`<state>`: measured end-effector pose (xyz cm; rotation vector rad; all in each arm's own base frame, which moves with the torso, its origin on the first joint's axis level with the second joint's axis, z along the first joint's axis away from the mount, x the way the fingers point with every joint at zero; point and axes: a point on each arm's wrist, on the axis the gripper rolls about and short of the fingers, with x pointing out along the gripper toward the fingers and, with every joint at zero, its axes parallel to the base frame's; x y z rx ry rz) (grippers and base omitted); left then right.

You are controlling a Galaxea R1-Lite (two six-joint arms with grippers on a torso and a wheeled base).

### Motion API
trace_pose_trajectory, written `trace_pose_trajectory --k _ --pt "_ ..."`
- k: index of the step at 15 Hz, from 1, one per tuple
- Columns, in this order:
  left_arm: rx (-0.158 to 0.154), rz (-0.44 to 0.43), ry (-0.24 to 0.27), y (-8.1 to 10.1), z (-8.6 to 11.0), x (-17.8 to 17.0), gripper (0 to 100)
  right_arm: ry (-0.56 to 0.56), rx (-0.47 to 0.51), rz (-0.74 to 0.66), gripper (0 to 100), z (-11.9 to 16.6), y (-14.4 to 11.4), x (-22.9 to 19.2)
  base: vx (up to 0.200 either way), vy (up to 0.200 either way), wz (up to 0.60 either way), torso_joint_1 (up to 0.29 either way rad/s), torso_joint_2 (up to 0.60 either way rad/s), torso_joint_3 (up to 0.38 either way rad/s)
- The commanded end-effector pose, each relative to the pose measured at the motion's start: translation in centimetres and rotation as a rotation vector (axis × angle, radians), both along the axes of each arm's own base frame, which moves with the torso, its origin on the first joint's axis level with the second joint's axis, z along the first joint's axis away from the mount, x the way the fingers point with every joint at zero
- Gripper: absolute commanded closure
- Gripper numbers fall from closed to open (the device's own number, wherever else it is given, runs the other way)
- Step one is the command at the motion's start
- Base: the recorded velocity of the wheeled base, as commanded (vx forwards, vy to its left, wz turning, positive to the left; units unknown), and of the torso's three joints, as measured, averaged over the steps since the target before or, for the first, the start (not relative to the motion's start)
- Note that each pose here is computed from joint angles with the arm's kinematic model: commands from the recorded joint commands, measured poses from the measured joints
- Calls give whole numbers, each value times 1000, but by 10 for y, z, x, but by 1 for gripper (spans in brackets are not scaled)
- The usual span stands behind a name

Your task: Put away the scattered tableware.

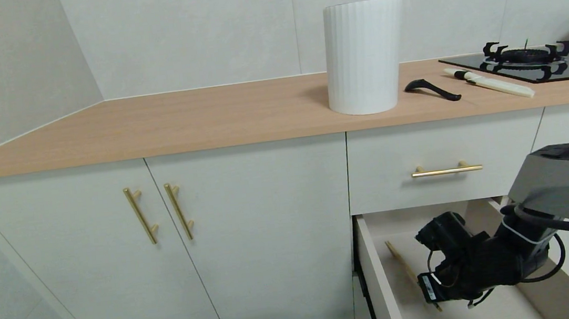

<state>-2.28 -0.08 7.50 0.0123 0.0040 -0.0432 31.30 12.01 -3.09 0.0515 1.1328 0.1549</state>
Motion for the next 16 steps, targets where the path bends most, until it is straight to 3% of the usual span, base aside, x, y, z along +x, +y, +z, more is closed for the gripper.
trace_pose_trajectory --k 1,7,11,14,16 --pt "0 0 0 0 0 0 0 4 -1 -1 0 -2 0 0 0 0 0 0 0 0" --pt "0 0 0 0 0 0 0 -26 12 9 0 17 0 -9 0 0 0 0 0 0" --pt "0 0 0 0 0 0 0 -210 74 -22 0 95 -25 -36 0 0 0 0 0 0" --pt "0 0 0 0 0 0 0 -354 73 -40 0 135 -43 -46 0 0 0 0 0 0" --pt "0 0 0 0 0 0 0 -396 70 -59 0 146 -51 -48 0 0 0 0 0 0"
